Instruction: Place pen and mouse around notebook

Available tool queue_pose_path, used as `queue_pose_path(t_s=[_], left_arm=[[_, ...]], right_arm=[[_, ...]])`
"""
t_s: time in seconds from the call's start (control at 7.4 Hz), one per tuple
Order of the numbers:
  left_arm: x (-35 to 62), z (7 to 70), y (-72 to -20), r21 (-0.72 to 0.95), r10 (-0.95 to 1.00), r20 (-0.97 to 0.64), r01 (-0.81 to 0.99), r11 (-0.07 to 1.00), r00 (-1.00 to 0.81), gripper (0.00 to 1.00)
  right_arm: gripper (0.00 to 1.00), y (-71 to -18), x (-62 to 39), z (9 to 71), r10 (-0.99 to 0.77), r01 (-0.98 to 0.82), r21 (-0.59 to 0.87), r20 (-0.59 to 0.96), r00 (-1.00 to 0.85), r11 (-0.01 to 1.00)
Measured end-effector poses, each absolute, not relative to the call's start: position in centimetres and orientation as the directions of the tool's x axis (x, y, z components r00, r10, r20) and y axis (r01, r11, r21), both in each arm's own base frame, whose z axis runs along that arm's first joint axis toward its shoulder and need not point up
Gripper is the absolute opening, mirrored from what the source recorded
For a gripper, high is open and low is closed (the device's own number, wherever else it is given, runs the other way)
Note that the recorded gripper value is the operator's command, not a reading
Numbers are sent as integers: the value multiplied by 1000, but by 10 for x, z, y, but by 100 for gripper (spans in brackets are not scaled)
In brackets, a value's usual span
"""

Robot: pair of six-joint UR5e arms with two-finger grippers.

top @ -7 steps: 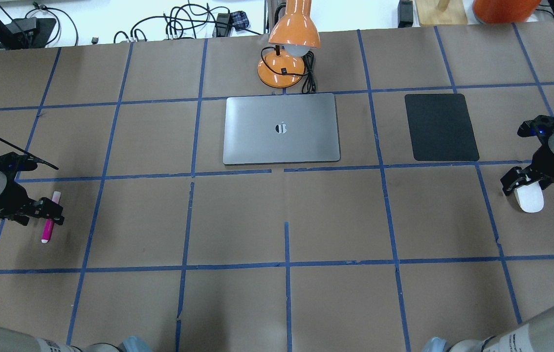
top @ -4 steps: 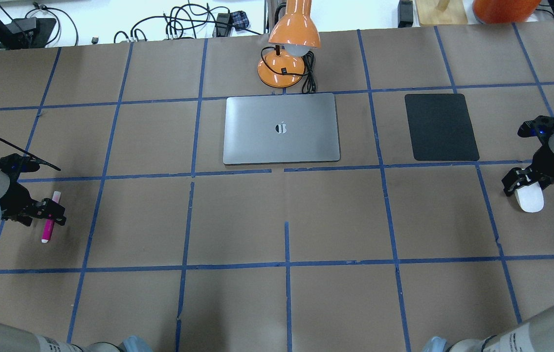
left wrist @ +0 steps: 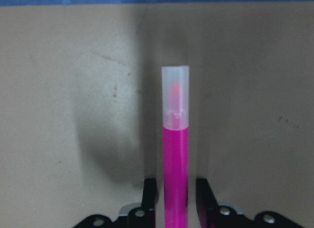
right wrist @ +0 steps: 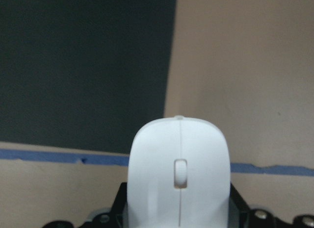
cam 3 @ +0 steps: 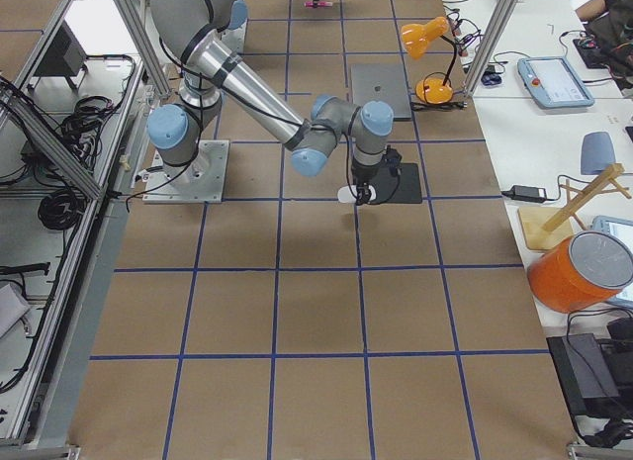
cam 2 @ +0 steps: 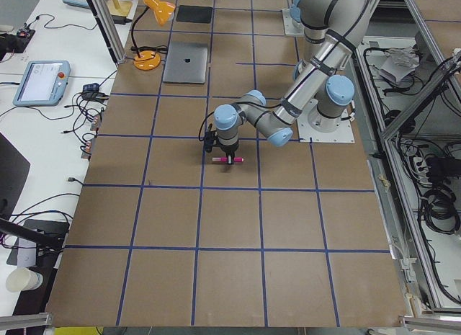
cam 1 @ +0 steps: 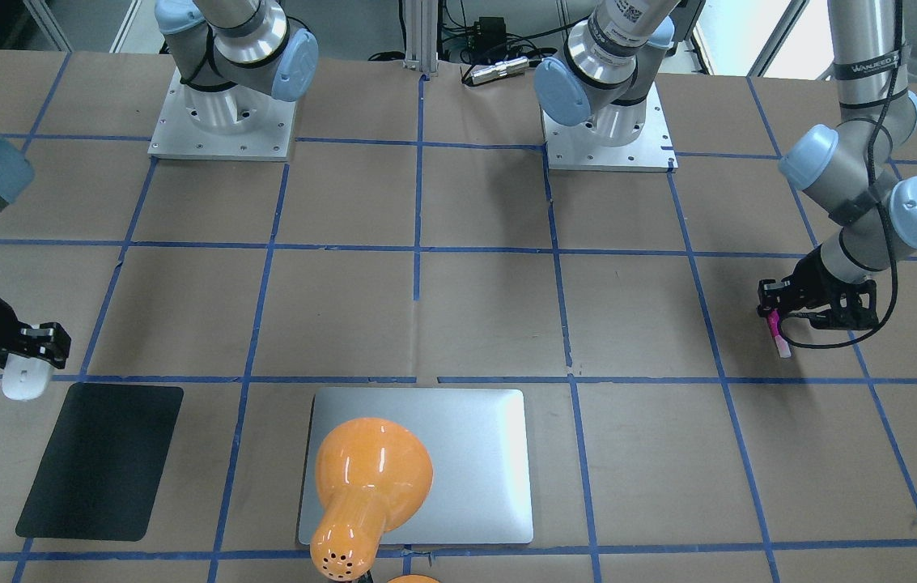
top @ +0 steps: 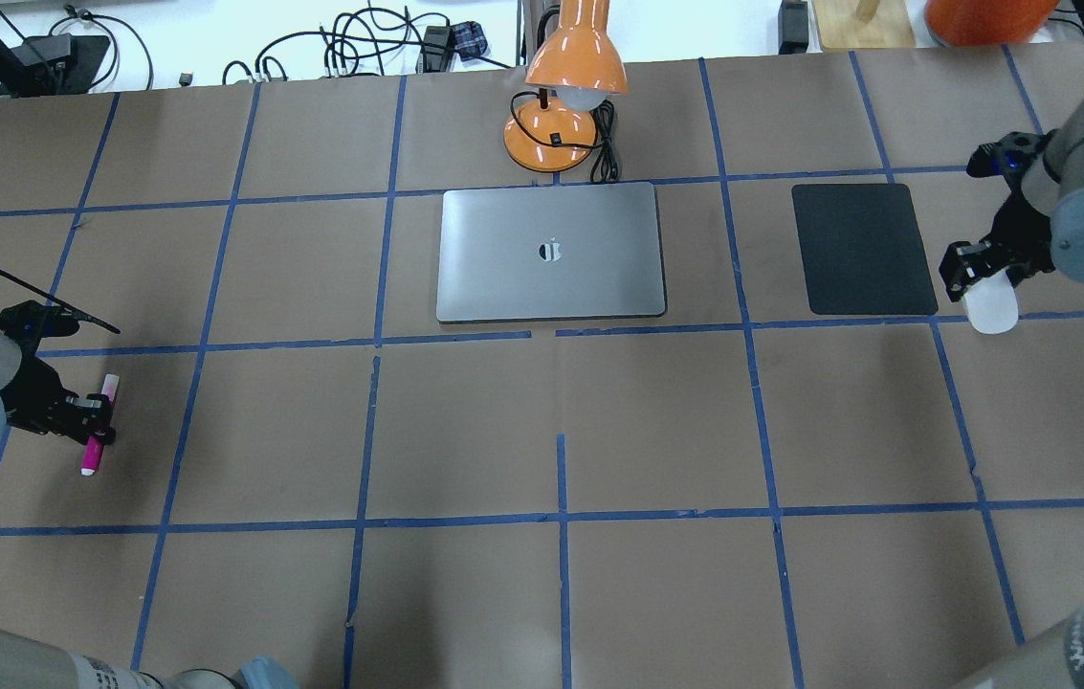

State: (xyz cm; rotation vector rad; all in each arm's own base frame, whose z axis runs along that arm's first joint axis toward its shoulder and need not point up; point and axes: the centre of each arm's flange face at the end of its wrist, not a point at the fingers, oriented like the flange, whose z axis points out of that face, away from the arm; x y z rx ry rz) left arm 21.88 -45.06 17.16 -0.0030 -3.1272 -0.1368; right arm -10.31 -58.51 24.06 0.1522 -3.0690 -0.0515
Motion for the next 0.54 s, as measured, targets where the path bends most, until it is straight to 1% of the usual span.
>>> queue_pose_path(t_s=[0.14,0.27,0.54], left_arm=[[217,176,-452,82,-13,5,-13,997,-1000,0],[215,180,-452,80,-27,1,-27,996,-1000,0],[213,184,-454,76,-39,-4,-39,996,-999,0]], right_arm=[[9,-612,-64,239,-101,-100,25,69,-992,995],[10,-633,-39,226,-103,-101,26,64,-993,995],[10,-659,-27,194,-106,-104,41,48,-993,994]])
